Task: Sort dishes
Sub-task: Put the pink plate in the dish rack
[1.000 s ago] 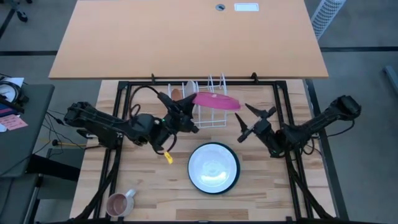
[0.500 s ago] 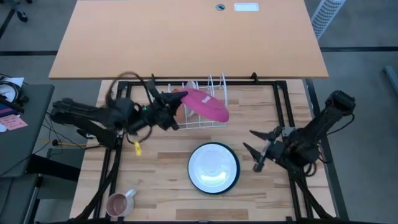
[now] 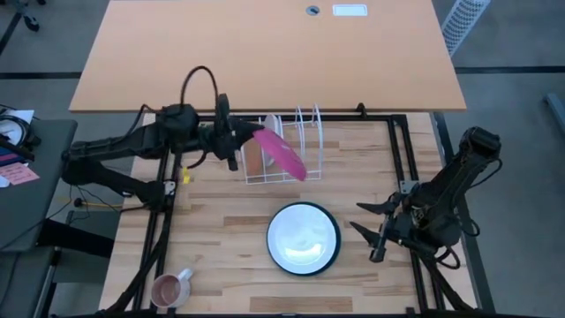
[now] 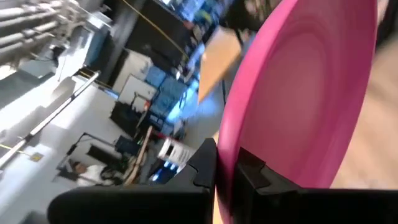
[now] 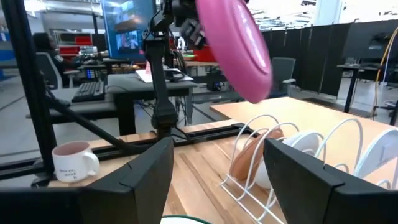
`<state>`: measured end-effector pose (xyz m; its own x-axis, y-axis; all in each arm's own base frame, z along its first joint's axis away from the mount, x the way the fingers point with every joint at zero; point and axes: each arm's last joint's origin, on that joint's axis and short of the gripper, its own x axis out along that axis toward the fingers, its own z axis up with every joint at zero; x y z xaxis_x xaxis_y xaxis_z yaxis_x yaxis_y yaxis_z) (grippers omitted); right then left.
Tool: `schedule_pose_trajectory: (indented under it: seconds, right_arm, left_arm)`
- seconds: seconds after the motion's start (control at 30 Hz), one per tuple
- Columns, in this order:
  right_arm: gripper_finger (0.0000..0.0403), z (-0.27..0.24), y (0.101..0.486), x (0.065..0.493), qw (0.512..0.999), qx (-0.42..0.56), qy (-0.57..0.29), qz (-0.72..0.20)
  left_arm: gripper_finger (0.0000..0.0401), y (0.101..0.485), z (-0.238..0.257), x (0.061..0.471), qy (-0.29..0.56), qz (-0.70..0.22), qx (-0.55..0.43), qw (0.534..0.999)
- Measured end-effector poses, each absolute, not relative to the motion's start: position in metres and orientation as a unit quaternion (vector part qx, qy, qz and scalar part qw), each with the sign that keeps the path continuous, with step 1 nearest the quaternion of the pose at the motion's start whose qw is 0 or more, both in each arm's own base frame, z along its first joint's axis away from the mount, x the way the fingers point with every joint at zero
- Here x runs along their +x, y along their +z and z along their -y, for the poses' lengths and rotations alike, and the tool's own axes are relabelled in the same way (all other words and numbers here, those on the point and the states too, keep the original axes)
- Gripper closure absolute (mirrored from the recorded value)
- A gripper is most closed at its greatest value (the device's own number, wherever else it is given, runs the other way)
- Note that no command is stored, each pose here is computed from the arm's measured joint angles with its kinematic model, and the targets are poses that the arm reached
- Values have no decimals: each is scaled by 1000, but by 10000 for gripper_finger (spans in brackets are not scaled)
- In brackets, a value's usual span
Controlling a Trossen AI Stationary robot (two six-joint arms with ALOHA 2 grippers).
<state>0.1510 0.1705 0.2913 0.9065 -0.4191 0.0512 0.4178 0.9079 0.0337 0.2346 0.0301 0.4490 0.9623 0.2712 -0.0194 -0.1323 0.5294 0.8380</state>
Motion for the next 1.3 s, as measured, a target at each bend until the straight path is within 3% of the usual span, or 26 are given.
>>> schedule_pose_trajectory:
  seconds: [0.2,0.83,1.07,1.3]
  right_arm:
    - [148,-166,291,156,973,5,-229,27]
    - [148,-164,281,162,972,2,-235,14]
    - [148,-161,277,165,969,-29,-244,2]
    - [148,-134,282,183,945,-101,-309,-21]
  left_arm:
    - [391,441,-43,232,122,-147,552,812]
    - [391,439,-45,231,91,-179,698,687]
    - [391,434,-67,226,66,-196,708,676]
    - [391,428,-96,213,-4,-175,736,654]
